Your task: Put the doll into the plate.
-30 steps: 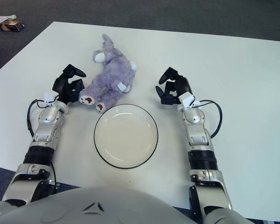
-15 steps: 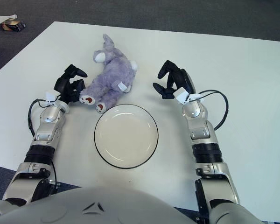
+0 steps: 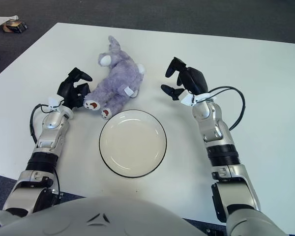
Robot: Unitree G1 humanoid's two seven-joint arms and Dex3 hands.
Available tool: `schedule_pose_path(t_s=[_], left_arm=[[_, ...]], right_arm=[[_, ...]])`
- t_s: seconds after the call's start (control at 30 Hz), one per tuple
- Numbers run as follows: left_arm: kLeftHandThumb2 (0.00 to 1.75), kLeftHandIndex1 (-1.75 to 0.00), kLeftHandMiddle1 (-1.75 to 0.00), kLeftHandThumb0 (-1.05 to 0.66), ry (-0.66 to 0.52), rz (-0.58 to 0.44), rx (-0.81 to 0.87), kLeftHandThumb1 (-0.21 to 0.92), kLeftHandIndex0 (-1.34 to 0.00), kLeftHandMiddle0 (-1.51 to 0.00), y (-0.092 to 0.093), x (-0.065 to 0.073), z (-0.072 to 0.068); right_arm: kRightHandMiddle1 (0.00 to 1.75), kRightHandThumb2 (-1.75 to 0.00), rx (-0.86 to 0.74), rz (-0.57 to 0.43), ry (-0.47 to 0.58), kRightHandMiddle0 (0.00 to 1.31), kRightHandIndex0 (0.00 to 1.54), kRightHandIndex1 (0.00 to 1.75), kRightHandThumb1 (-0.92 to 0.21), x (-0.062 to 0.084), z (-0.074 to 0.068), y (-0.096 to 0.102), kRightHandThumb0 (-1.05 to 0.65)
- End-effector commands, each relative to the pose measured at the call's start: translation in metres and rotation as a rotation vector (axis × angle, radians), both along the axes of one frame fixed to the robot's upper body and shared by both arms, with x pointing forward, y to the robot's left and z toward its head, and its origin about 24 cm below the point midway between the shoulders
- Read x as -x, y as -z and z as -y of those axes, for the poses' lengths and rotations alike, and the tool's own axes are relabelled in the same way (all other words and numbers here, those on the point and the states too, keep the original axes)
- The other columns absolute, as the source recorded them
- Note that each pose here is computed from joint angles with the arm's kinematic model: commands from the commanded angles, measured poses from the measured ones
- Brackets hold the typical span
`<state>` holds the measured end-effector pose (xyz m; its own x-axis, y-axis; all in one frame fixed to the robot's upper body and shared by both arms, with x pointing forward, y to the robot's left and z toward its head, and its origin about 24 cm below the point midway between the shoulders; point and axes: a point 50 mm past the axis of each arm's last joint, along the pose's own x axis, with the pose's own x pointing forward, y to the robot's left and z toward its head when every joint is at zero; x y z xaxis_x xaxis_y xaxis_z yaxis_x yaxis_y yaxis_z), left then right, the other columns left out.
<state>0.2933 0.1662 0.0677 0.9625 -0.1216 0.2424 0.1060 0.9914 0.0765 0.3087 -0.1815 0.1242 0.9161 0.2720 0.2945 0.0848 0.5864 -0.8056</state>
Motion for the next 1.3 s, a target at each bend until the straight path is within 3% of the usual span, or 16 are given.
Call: schedule_pose_path(t_s=[0.0,0.4,0.5,0.63,0.7,0.8,0.93,1.27], left_arm=[[0.87,-1.75,-1.75,-0.38,0.010,-0.076,0.045,0.67,-0.35,-0.97,0.018,0.013,0.003],[0.87,-1.75,-1.75,-0.39,0.043,-0.080,0.043,0.67,-0.35,-0.90,-0.018,0.016,0.003],[0.68,-1.75,-1.72,-0.37,0.068,-0.113,0.010,0.81,-0.27,-0.77,-0.027,0.019,0.000],[0.57,-1.75,-1.61,-0.36,0.112,-0.170,-0.027,0.89,-0.21,-0.58,-0.039,0.021,-0.005],[0.75,-1.57,-1.54,-0.57,0.129,-0.193,-0.036,0.91,-0.09,-0.49,-0.043,0.022,-0.006],[0.85,-1.46,-1.46,-0.71,0.176,-0.225,-0.057,0.92,-0.03,-0.42,-0.052,0.019,-0.008],[0.90,-1.35,-1.36,-0.82,0.246,-0.268,-0.096,0.92,-0.01,-0.38,-0.067,0.013,-0.014],[0.98,-1.18,-1.17,-0.96,0.291,-0.289,-0.175,0.92,0.00,-0.36,-0.080,0.006,-0.024]], right_arm=[[1.75,-0.96,0.043,0.016,-0.002,0.19,0.50,1.61,-0.59,-0.002,0.001,-0.002,-0.01],[1.75,-0.89,0.070,-0.011,0.009,0.17,0.50,1.56,-0.63,-0.004,0.001,0.006,-0.01],[1.75,-0.88,0.087,-0.020,0.016,0.17,0.49,1.56,-0.64,-0.005,0.002,0.008,-0.01],[1.75,-0.84,0.115,-0.025,0.022,0.15,0.48,1.55,-0.67,-0.006,0.003,0.011,-0.01],[1.75,-0.81,0.123,-0.025,0.023,0.15,0.47,1.54,-0.69,-0.007,0.003,0.012,-0.01],[1.75,-0.78,0.138,-0.037,0.024,0.14,0.46,1.54,-0.71,-0.008,0.003,0.015,-0.01],[1.75,-0.73,0.161,-0.054,0.031,0.12,0.44,1.54,-0.74,-0.009,0.004,0.021,-0.01],[1.75,-0.66,0.215,-0.067,0.045,0.09,0.40,1.56,-0.80,-0.011,0.004,0.031,-0.01]])
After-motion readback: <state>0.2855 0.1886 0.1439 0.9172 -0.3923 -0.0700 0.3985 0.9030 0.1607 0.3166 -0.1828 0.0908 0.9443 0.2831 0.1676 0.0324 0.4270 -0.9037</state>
